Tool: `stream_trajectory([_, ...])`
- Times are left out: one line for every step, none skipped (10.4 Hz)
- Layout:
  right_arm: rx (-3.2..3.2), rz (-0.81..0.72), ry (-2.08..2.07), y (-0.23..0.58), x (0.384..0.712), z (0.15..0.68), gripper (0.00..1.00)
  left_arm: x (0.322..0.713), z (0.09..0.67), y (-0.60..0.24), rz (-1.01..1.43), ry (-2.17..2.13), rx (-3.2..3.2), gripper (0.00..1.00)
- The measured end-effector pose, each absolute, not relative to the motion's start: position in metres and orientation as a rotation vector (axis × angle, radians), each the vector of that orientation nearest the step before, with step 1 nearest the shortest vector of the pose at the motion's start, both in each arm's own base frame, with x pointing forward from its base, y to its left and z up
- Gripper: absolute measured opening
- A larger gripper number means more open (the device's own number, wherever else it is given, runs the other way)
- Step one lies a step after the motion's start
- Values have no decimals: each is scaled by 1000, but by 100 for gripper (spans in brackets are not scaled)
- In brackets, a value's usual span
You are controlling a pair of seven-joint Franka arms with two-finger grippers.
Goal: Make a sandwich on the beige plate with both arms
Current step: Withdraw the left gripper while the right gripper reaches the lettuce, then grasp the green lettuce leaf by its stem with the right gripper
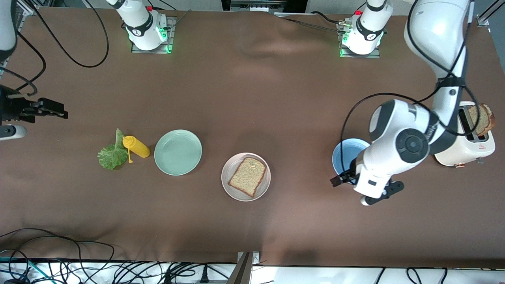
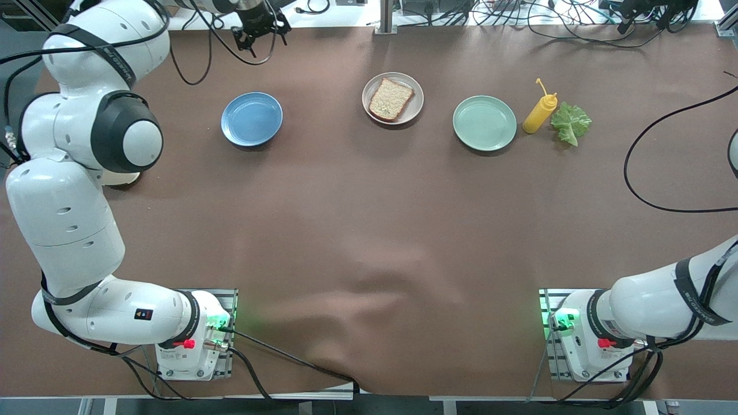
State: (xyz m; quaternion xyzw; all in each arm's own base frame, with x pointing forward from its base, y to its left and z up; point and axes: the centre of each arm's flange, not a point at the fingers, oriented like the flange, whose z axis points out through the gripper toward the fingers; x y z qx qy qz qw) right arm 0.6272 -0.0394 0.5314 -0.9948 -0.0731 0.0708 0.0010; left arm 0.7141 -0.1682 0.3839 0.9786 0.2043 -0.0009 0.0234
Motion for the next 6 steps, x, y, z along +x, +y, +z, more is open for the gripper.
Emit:
stream_trajectory([-3127,222,-231,-42,636,507,100,713,399,-147,-12,597,3048,100])
stream_trajectory([-3130,209,-230,-44,644,477,100,712,415,-120,-28,557,3067,100])
stream_trajectory([-3133,191,-232,-47,648,448,100,710,429,-93,-35,527,3080,100])
stream_trajectory([-3134,171,-244,-50,649,420,100,709,442,-69,-29,511,3085,100])
stream_trajectory([-3133,158,-264,-54,647,394,100,709,450,-47,-21,514,3085,100])
stream_trajectory([-3132,160,-269,-58,643,370,100,709,454,-29,-12,520,3084,100])
